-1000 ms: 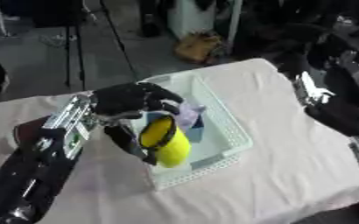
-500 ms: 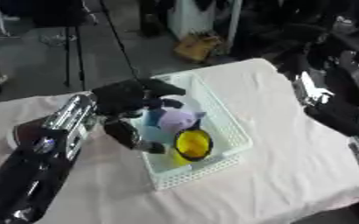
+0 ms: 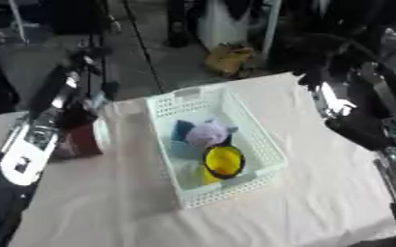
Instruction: Pick up objects on the table and place them in the box.
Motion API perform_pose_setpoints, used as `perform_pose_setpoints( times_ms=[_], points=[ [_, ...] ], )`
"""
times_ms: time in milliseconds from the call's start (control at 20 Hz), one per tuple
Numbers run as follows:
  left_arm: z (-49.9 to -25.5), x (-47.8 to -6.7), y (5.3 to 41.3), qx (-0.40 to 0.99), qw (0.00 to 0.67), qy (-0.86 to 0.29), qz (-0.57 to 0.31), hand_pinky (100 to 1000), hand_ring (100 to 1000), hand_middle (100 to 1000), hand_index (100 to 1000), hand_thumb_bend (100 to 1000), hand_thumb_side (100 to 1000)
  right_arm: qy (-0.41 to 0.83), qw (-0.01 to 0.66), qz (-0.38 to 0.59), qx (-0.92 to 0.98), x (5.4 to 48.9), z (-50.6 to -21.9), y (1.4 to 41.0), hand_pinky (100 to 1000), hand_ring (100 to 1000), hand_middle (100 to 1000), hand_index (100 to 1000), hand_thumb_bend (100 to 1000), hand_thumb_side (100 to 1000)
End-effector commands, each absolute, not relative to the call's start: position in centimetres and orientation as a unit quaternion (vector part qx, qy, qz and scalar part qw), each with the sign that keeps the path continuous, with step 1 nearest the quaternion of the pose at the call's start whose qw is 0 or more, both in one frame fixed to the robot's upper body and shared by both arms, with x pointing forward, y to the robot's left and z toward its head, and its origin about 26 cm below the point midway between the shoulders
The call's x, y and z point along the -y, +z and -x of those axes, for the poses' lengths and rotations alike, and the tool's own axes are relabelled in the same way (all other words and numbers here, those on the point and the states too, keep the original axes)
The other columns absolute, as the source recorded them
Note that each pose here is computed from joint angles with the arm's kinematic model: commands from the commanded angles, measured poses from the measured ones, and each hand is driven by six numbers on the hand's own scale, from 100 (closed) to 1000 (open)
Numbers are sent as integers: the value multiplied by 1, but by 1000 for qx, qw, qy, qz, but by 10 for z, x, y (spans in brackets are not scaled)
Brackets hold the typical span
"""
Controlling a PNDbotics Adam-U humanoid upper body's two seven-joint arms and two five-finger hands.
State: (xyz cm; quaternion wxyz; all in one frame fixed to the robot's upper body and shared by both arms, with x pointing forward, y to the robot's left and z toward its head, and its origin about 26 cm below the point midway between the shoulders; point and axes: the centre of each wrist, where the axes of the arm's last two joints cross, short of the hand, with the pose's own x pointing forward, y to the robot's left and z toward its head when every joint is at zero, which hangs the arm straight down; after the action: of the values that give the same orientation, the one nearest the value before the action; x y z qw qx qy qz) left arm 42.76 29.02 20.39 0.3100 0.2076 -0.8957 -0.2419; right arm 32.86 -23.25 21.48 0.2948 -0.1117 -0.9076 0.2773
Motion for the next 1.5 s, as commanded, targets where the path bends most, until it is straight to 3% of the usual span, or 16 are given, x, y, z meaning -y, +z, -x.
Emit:
perform_pose_setpoints(
  times_ms=[50,300,600,950,1500],
  points=[
    [-396,-324,248,912,342,-149,-172,582,873,808,946,377,987,275,296,139,904,245,-329,218,576,651,785,896,100,536],
    [-346,-374,223,886,424,-75,-170,536,845,790,951,332,1000,260,313,163,899,257,-330,210,575,652,786,895,100,541],
    [-314,-398,177,847,508,-39,-152,496,814,759,951,307,1000,241,326,184,895,266,-330,203,573,652,786,895,100,548],
    [-295,-395,169,849,506,-44,-143,484,797,738,942,292,1000,225,329,196,896,269,-330,202,572,655,788,895,100,550],
    [-288,-379,172,864,480,-74,-133,488,793,735,939,300,973,218,323,200,899,269,-329,205,572,655,788,894,100,542]
  ],
)
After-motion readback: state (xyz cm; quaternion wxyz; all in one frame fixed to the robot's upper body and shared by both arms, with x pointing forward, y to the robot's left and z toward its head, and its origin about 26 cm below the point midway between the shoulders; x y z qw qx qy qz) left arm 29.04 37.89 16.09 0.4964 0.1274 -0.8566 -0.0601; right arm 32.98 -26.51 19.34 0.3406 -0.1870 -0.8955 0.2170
